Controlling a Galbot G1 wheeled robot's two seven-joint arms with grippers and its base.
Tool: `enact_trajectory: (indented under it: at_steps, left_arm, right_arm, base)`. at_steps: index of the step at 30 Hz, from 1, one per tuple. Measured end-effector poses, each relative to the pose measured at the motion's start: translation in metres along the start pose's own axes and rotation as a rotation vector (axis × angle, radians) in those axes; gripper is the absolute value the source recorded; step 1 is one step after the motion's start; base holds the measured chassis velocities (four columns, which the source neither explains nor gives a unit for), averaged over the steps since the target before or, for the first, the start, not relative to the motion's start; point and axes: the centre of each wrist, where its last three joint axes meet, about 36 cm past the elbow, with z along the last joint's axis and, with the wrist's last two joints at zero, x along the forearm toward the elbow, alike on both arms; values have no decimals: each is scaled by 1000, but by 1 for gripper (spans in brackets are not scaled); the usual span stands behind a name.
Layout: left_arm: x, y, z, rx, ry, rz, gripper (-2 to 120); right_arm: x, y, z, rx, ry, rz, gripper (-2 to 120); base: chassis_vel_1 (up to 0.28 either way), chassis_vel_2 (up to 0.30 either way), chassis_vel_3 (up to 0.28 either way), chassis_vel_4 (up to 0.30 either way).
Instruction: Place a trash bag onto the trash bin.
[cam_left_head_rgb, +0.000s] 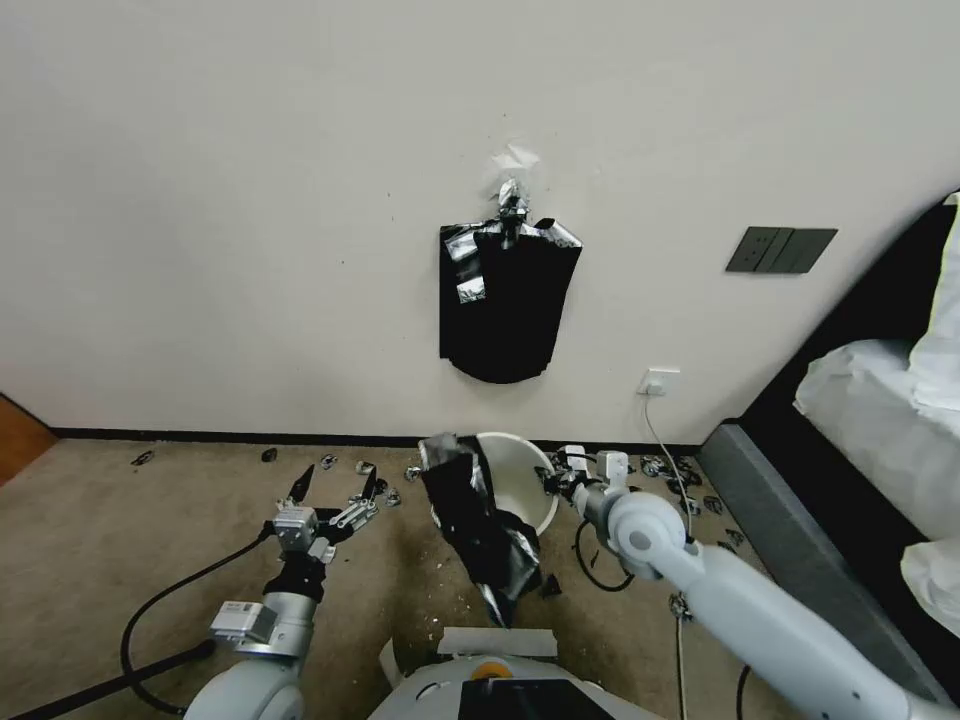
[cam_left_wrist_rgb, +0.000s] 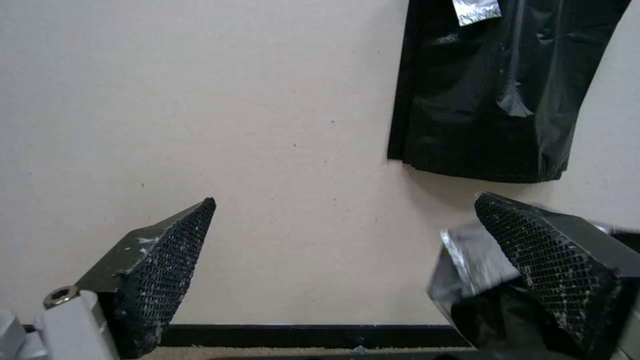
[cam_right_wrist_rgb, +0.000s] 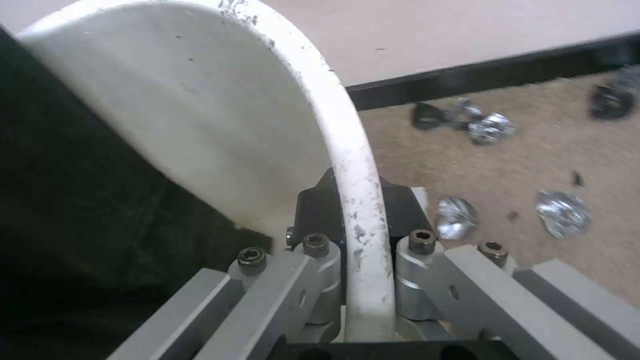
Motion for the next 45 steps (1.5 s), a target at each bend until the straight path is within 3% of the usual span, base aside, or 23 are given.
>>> enact_trajectory:
  at_steps: [5,16,30,37,39,45]
  left_arm:
    - [2,1,-2,-3,0,-9,100]
    - [7,0,-3,1,8,-17,100]
    - [7,-9,-2,8,8,7,100]
    - [7,-12,0,18,12,10,100]
    - [7,-13,1,20,14,11,100]
    - [6,-15,2,25,16,10,100]
  right_arm:
    - [-9,-4,18,-24,-5,68,3]
    - [-21,2,48,-48,58,103,3]
    - [-40,2,56,-59,74,114,5]
    - [-29,-1,54,-31,76,107,34]
    - [-26,-1,50,-25,65,102,37]
    - [6,-3,21,108,-36,94,63]
  base:
    - [0,0,0,0]
    - [0,0,0,0]
    - [0,0,0,0]
    - [0,0,0,0]
    - [0,0,0,0]
    - [0,0,0,0]
